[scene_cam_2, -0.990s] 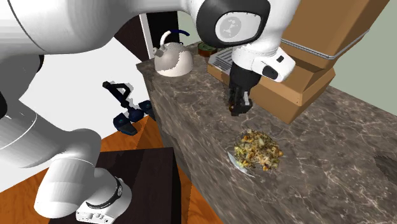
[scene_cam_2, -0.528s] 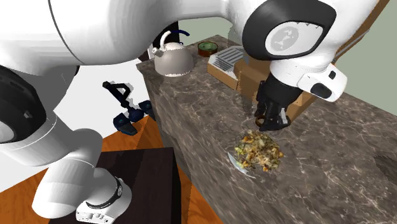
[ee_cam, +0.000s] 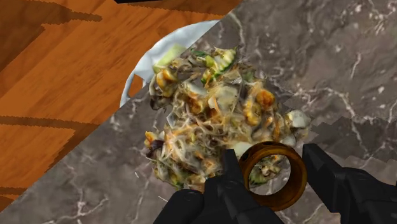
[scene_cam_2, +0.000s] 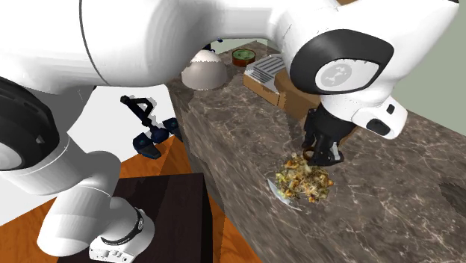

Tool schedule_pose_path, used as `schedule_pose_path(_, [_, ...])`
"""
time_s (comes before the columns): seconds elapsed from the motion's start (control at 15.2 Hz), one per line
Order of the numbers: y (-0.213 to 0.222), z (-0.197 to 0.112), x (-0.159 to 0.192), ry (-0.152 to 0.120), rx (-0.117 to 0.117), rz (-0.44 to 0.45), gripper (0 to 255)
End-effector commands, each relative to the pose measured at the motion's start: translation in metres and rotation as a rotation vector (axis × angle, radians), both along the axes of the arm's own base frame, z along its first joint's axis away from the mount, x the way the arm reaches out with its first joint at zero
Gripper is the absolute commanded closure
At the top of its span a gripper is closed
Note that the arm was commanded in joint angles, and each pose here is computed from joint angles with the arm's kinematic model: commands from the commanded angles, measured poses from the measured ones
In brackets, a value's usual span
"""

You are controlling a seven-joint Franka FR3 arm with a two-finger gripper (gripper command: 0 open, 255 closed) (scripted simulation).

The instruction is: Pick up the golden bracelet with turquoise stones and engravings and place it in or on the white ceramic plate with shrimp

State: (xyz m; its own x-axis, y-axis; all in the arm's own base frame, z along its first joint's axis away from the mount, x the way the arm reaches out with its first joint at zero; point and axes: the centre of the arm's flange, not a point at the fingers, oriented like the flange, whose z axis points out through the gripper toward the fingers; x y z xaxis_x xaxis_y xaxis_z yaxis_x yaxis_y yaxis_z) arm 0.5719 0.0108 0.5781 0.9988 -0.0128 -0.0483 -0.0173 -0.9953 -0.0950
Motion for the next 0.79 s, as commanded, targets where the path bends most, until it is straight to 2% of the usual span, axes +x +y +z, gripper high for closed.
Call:
schedule_pose_path(0.0, [0.0, -0.011, 0.001, -0.001, 0.0, 0.0, 255])
schedule_pose_path(0.4, [0.0, -0.043, 0.001, -0.001, 0.0, 0.0, 255])
schedule_pose_path(0.73, [0.0, -0.043, 0.001, -0.001, 0.0, 0.0, 255])
